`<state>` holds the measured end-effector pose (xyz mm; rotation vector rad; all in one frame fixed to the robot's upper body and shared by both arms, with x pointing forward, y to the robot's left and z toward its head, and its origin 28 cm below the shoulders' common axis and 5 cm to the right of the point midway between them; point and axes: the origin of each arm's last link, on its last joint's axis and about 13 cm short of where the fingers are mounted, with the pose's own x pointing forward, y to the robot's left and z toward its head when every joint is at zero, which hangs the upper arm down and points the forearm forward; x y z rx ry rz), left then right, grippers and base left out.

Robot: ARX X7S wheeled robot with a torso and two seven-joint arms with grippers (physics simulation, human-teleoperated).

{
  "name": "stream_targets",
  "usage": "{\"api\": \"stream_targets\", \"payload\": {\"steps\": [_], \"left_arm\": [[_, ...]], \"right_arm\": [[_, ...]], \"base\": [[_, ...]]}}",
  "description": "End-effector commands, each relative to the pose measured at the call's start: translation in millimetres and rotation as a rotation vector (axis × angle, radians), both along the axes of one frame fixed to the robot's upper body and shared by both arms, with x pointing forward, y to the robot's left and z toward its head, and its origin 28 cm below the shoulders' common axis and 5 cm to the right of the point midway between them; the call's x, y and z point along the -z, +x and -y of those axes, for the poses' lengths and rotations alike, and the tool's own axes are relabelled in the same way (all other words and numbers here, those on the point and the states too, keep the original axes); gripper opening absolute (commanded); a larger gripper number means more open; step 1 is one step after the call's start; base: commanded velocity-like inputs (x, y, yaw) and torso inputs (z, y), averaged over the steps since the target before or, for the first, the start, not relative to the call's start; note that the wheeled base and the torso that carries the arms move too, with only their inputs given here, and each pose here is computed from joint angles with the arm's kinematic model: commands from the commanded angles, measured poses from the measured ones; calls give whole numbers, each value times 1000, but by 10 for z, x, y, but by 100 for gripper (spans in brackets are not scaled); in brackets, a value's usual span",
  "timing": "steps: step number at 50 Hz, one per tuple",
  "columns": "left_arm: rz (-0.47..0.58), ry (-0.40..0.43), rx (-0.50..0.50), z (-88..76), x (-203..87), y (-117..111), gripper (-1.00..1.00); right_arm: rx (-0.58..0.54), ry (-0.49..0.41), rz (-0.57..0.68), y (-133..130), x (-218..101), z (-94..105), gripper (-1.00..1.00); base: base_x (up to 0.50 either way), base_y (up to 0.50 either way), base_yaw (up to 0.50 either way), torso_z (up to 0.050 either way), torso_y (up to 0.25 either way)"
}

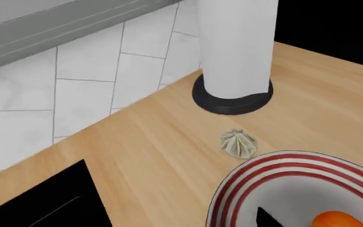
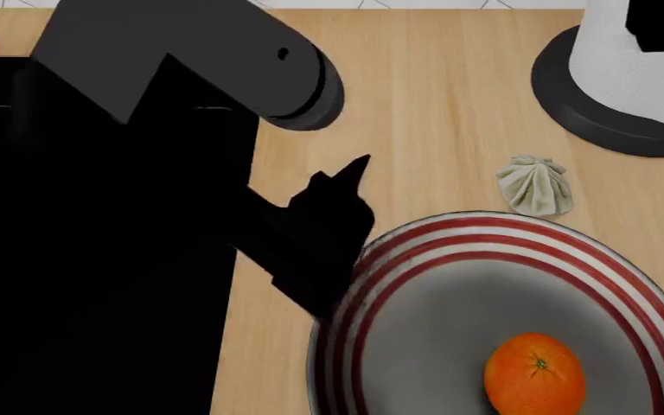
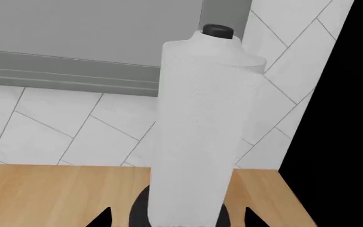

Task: Pick the tangerine from the sink and place it on the plate located on the counter

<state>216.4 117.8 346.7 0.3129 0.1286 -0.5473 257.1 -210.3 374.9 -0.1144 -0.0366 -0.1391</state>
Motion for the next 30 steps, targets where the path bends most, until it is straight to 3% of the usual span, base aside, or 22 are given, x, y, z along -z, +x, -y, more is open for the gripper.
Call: {"api": "stream_targets", "payload": {"steps": [1,4,15,30], "left_arm": [[55,-2,-119,-91,-69,-95,100],[59,-10,-191,-132,-60,-76,100],[76,-100,-312,-275,-40,-95,100],[83,-76,-400,-360,-1,-175,100]], "right_arm": [[44,5,-9,-17,10,50,100],[57,9,-13,-22,25,63,100],[126,40,-17,-40,40,114,100],[197,72,-18,-50,50,189,100]], "base": [[0,0,0,0,0],[0,0,0,0,0],[0,0,0,0,0],[0,0,0,0,0]]}}
